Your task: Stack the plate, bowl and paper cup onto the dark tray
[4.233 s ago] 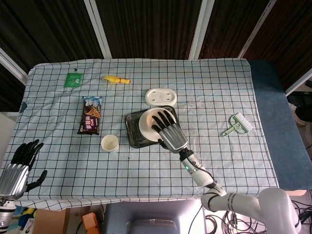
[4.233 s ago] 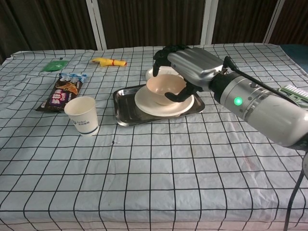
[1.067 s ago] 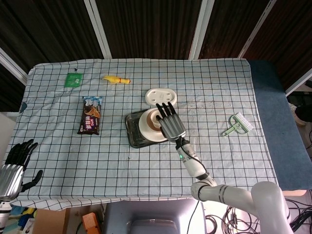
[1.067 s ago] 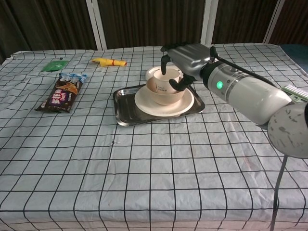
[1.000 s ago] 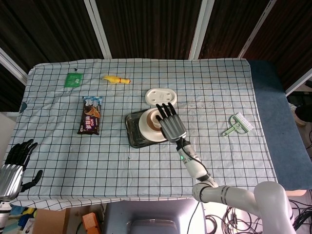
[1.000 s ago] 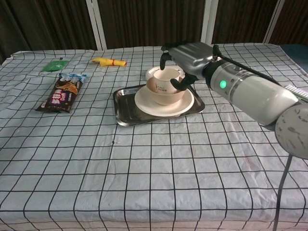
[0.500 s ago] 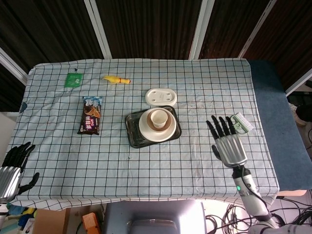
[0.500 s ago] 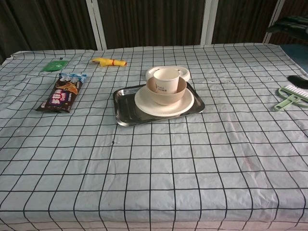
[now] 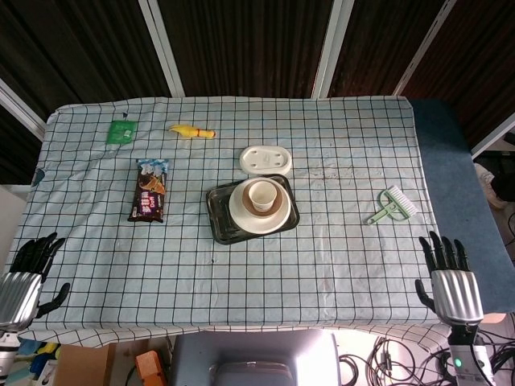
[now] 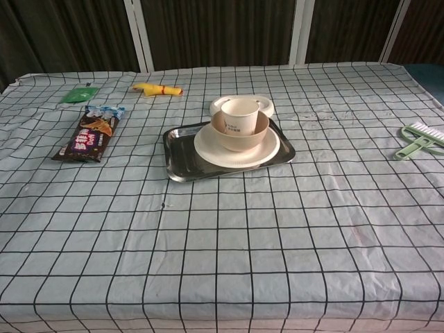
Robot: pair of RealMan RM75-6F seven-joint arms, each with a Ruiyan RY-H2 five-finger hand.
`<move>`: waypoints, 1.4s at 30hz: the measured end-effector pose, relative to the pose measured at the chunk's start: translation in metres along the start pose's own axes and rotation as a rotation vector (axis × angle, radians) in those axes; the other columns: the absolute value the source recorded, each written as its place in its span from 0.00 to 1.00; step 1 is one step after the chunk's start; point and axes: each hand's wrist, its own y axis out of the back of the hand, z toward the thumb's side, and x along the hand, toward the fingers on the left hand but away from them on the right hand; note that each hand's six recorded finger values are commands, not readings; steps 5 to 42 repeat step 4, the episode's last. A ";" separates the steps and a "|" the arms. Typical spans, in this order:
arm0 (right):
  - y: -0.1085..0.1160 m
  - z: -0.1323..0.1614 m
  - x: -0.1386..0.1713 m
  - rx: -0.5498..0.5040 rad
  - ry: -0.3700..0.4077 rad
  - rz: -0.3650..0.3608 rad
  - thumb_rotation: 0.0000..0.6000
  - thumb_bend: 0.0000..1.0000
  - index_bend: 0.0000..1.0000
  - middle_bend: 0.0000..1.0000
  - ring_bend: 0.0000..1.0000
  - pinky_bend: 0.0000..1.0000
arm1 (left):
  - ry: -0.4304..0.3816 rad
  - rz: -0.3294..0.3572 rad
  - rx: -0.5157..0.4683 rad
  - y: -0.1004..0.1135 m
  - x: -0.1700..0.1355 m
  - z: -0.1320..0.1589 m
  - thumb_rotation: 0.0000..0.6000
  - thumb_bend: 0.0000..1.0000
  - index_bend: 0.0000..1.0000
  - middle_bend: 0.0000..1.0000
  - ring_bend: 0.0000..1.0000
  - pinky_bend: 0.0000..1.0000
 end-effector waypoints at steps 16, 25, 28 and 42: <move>0.000 0.001 0.002 -0.013 0.010 0.011 1.00 0.31 0.00 0.00 0.00 0.00 | 0.004 0.004 -0.001 0.001 0.001 -0.001 1.00 0.37 0.00 0.00 0.00 0.02; 0.000 0.001 0.002 -0.013 0.010 0.011 1.00 0.31 0.00 0.00 0.00 0.00 | 0.004 0.004 -0.001 0.001 0.001 -0.001 1.00 0.37 0.00 0.00 0.00 0.02; 0.000 0.001 0.002 -0.013 0.010 0.011 1.00 0.31 0.00 0.00 0.00 0.00 | 0.004 0.004 -0.001 0.001 0.001 -0.001 1.00 0.37 0.00 0.00 0.00 0.02; 0.000 0.001 0.002 -0.013 0.010 0.011 1.00 0.31 0.00 0.00 0.00 0.00 | 0.004 0.004 -0.001 0.001 0.001 -0.001 1.00 0.37 0.00 0.00 0.00 0.02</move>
